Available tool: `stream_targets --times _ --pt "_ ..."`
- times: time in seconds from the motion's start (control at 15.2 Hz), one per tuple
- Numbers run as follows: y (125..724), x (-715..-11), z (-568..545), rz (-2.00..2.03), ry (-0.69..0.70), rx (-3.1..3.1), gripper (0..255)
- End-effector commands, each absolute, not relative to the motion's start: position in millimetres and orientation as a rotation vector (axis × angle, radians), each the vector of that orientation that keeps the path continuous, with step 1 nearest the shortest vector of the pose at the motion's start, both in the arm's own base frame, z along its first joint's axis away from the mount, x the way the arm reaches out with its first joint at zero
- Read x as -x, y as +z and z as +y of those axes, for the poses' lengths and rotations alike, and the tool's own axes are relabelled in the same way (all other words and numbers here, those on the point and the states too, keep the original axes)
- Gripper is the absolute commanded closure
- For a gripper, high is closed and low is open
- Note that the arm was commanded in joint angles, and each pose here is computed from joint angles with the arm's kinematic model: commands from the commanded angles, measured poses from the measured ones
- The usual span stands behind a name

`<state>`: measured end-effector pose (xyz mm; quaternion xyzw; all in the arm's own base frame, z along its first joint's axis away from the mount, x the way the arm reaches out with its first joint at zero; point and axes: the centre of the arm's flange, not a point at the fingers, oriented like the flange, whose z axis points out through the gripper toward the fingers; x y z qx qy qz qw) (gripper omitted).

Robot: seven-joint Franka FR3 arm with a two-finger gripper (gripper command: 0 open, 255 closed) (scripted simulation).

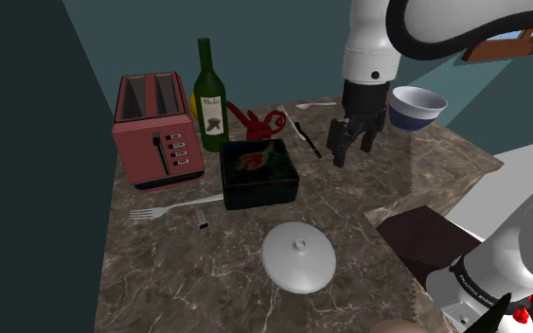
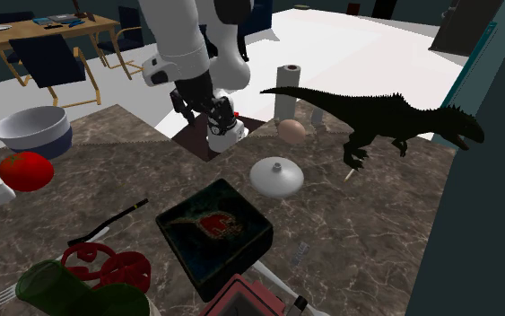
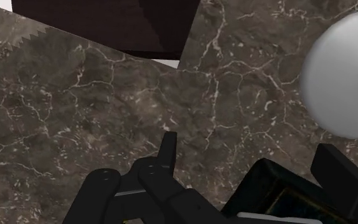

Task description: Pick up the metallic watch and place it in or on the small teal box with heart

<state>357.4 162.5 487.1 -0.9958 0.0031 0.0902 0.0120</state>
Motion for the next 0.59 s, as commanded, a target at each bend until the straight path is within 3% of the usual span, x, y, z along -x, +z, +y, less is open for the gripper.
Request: stream_targets --times 0.0,0.53 --pt "477 -366 187 0.034 0.283 3.102 0" --pt "444 -410 276 0.12 0.288 3.095 0"
